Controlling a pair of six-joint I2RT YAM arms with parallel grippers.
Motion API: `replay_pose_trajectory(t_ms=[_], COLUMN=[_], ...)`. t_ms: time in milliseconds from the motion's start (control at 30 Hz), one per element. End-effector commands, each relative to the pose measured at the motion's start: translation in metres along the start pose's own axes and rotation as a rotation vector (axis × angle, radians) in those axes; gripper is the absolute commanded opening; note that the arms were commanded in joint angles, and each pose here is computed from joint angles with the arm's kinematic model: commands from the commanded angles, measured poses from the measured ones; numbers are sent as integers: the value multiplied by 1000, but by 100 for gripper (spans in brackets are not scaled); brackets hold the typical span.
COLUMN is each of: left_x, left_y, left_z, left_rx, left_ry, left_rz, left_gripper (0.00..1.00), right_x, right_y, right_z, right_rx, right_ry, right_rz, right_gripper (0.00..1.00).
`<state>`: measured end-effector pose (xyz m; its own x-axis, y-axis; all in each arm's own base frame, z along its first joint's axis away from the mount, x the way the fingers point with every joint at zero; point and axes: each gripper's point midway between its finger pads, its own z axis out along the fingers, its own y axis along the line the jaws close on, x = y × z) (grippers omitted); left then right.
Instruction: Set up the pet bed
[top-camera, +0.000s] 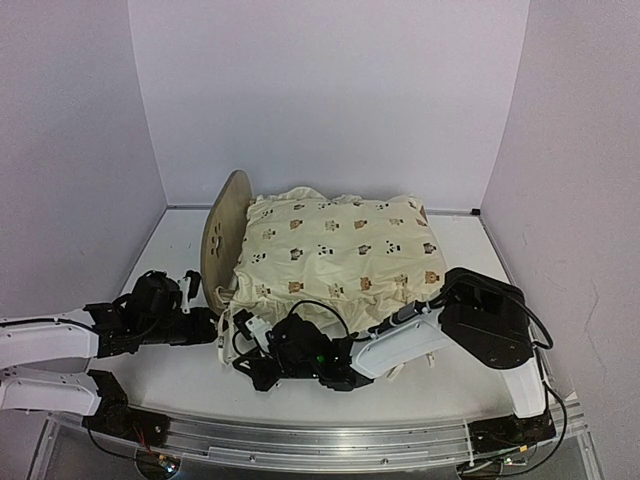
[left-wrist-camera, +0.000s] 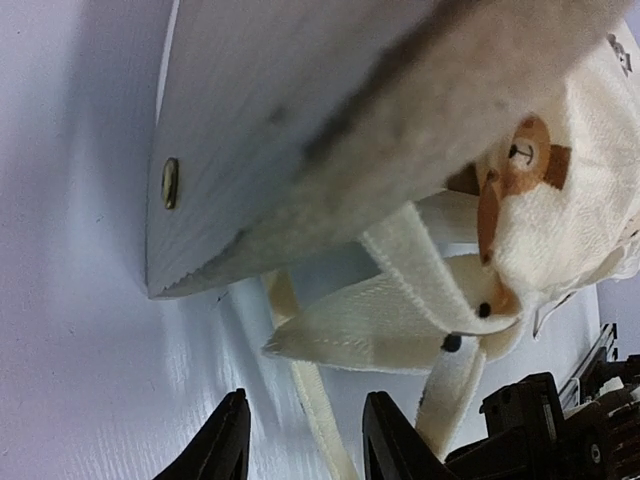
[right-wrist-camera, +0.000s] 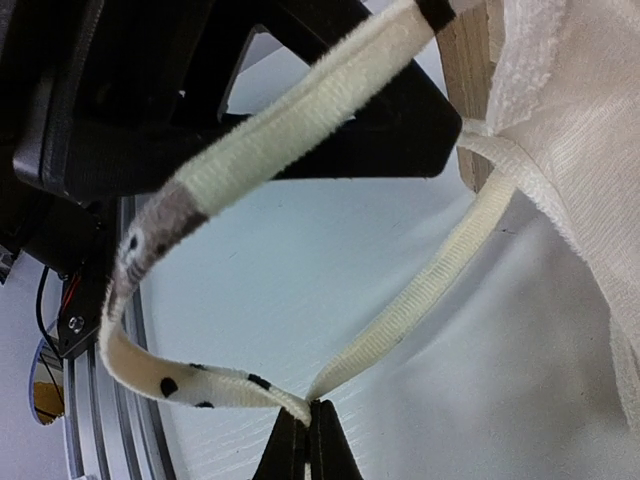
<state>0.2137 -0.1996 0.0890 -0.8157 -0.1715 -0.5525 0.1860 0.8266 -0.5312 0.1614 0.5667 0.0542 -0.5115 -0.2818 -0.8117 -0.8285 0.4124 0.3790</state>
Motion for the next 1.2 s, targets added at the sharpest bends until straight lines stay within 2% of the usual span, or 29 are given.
replay_pose_trajectory(t_ms=[0, 600, 767, 1167], left_x=[-10, 9, 11, 3], left_y=[-18, -13, -23, -40], left_z=[4, 20, 16, 7], left_rx=[84, 118, 185, 273], left_ry=[-37, 15, 16, -11], left_rz=[-1, -18, -24, -36], left_gripper=[39, 38, 38, 19], right_x=[-40, -74, -78, -71], right_y=[25, 42, 44, 43], right_z=[-15, -36, -40, -26], right_rx=[-74, -138, -141, -153], right_ry=[-107, -226, -240, -222], right_rz=[16, -2, -7, 15], right_gripper=[0, 0, 0, 0])
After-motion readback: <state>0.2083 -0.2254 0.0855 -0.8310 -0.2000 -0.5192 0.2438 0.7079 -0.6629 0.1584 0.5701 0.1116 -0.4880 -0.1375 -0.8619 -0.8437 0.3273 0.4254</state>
